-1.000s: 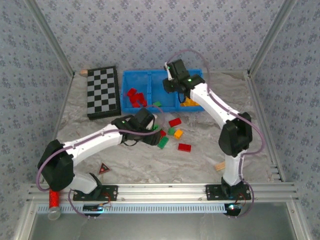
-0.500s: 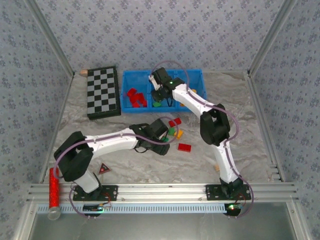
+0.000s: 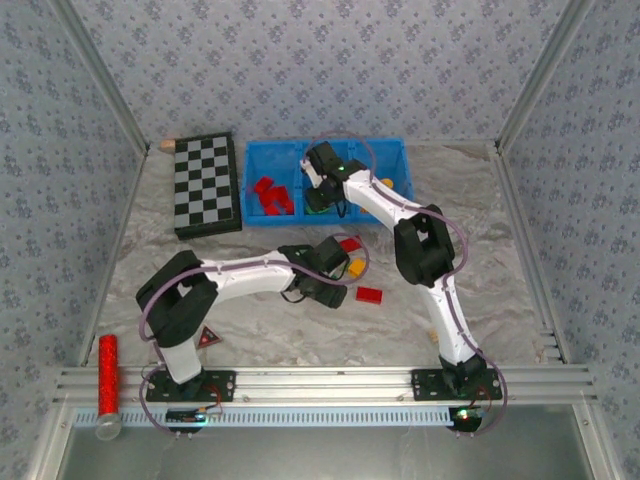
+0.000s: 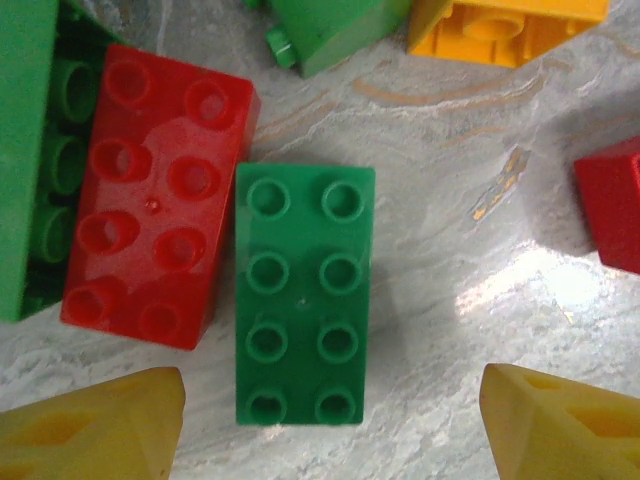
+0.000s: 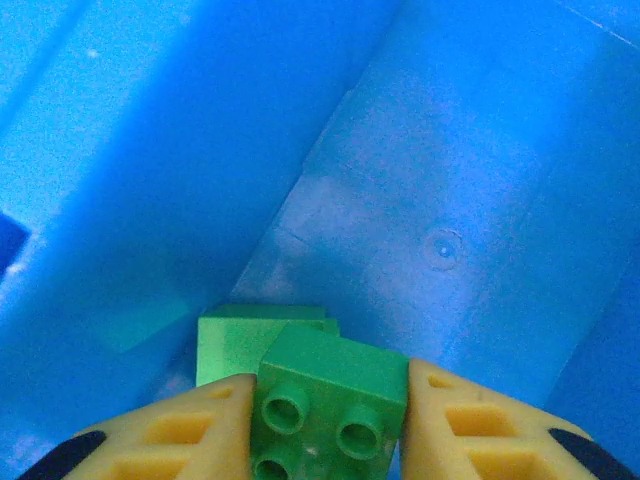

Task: Sort the legos into containers by color
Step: Place the lego in the container, then pick up the lego from the center of the table, then place the lego in the container, then pick up the lego from the center of the table.

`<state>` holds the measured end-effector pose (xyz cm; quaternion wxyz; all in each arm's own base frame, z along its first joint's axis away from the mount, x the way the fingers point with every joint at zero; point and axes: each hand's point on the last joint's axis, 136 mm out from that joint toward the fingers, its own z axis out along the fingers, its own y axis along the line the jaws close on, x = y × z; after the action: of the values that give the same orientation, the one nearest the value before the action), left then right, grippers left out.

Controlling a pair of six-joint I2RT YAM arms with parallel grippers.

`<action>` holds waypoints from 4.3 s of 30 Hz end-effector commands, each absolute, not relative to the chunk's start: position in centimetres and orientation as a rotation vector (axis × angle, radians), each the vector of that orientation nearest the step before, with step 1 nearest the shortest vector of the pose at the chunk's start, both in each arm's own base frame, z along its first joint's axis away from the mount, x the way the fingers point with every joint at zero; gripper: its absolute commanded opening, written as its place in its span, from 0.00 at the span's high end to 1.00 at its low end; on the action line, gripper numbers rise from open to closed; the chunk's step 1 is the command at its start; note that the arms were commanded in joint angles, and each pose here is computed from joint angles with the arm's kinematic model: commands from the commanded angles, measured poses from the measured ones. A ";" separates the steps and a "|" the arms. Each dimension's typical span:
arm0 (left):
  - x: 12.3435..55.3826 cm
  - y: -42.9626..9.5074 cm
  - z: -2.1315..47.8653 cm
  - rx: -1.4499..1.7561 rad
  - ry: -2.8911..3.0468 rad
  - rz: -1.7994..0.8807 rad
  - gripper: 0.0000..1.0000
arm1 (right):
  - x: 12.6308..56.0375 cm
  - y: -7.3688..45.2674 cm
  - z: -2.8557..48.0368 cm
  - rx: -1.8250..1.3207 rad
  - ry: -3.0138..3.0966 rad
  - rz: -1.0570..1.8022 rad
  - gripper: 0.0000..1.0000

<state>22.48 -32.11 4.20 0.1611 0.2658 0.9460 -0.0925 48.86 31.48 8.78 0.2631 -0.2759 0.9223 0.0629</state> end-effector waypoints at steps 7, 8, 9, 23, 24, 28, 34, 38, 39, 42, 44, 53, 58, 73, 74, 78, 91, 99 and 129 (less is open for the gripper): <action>22.7 -33.3 3.8 0.772 2.724 -0.260 0.24 | 49.0 31.5 8.9 -0.767 2.487 0.210 0.51; 22.6 -33.2 3.6 0.769 2.730 -0.253 0.24 | 49.0 31.5 9.3 -0.763 2.480 0.217 0.50; 22.6 -33.1 3.5 0.766 2.738 -0.250 0.25 | 49.1 31.5 9.7 -0.759 2.471 0.224 0.50; 21.9 -32.4 1.9 0.713 2.815 -0.206 0.48 | 47.2 29.8 18.7 -0.700 2.328 0.292 0.43; 21.8 -32.4 1.8 0.713 2.820 -0.208 0.51 | 46.7 29.3 19.5 -0.689 2.322 0.295 0.41; 21.3 -32.5 1.6 0.732 2.837 -0.231 0.61 | 44.9 27.3 21.8 -0.628 2.293 0.308 0.30; 20.7 -32.1 2.4 0.757 2.843 -0.246 0.68 | 41.1 23.2 22.1 -0.517 2.332 0.258 0.15; 20.8 -32.1 4.9 0.776 2.809 -0.279 0.72 | 37.6 20.5 21.1 -0.441 2.341 0.247 0.12; 21.0 -32.2 5.9 0.776 2.797 -0.302 0.72 | 36.9 19.9 20.8 -0.432 2.334 0.243 0.12; 22.2 -32.7 9.8 0.768 2.772 -0.376 0.73 | 34.6 18.6 18.0 -0.471 2.348 0.240 0.10; 23.6 -33.2 13.0 0.765 2.717 -0.423 0.73 | 33.6 18.1 16.6 -0.486 2.352 0.250 0.09; 33.2 -32.5 23.8 0.549 2.496 -0.519 0.75 | 31.4 17.7 12.7 -0.540 2.355 0.306 0.10; 39.0 -32.5 25.2 0.461 2.443 -0.461 0.75 | 30.7 18.4 10.6 -0.526 2.397 0.386 0.09; 48.8 -34.6 17.0 0.318 2.550 -0.379 0.75 | 30.1 20.8 5.3 -0.604 2.512 0.403 0.10; 49.0 -34.7 16.2 0.315 2.564 -0.381 0.75 | 30.2 20.9 5.1 -0.609 2.518 0.402 0.10; 49.4 -34.6 13.2 0.299 2.615 -0.363 0.75 | 30.2 21.2 4.2 -0.632 2.543 0.384 0.10; 49.0 -34.4 8.4 0.268 2.718 -0.364 0.67 | 30.8 22.4 2.9 -0.710 2.568 0.354 0.17; 48.9 -34.3 8.2 0.275 2.724 -0.371 0.57 | 30.3 22.7 2.2 -0.746 2.592 0.352 0.33; 45.7 -33.6 24.6 0.408 2.443 -0.555 0.39 | 31.3 17.8 12.7 -0.451 2.462 0.590 0.63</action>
<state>46.34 -34.44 22.54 0.2802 0.1436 0.9257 -0.2096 31.59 17.60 11.37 0.2864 -0.1779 0.9237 0.1818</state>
